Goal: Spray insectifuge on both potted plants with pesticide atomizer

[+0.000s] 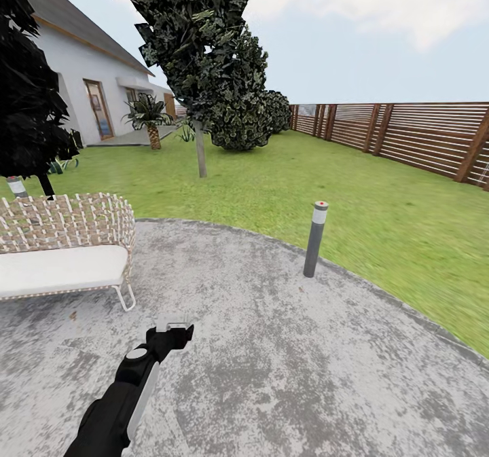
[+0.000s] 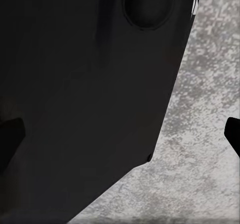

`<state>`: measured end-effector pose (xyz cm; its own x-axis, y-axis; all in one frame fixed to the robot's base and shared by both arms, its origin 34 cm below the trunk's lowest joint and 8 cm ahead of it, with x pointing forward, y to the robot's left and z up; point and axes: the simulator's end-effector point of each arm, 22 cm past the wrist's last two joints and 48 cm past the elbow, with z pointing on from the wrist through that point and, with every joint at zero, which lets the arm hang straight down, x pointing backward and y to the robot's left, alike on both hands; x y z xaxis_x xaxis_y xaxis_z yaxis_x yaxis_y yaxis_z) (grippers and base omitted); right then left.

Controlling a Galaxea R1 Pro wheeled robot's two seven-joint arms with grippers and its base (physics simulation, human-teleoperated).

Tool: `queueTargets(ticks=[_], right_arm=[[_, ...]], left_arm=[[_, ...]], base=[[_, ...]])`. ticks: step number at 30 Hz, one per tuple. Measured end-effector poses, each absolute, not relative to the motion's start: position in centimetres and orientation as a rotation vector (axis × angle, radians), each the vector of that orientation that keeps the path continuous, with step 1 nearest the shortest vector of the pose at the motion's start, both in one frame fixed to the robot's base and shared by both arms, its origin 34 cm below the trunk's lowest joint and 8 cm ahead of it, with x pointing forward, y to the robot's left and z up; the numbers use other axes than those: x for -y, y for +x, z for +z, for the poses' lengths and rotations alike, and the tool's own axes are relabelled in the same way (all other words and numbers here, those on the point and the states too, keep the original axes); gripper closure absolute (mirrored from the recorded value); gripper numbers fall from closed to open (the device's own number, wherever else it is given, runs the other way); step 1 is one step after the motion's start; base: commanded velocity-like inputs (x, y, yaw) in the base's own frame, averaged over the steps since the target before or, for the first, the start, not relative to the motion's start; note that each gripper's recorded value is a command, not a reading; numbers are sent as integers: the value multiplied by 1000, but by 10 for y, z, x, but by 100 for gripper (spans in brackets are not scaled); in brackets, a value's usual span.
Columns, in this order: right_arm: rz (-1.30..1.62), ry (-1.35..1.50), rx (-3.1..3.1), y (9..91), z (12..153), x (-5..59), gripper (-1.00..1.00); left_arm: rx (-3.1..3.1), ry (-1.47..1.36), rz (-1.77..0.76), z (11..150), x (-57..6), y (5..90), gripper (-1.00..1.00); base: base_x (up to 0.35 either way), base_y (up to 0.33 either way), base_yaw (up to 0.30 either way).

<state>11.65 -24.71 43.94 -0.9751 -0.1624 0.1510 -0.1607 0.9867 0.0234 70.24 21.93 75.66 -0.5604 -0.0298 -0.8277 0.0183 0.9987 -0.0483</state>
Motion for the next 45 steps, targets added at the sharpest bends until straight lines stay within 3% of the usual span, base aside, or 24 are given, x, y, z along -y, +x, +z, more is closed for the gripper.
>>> queueTargets(ticks=[12, 21, 28, 45], right_arm=[[-27, 246, 3013, 134, 438, 247, -100], [-107, 292, 3577, 402, 513, 207, -100], [-108, 216, 3807, 534, 668, 208, -100], [-37, 133, 3729, 530, 693, 229, -100]], left_arm=[[-2165, -8, -63, 757, -219, 702, -100], [-2165, -8, -63, 757, -219, 702, -100], [-2165, -9, -56, 756, -222, 702, -100], [-2168, 1, -66, 754, -216, 702, -100]], base=[[0, 0, 0], [0, 0, 0], [0, 0, 0], [0, 0, 80]])
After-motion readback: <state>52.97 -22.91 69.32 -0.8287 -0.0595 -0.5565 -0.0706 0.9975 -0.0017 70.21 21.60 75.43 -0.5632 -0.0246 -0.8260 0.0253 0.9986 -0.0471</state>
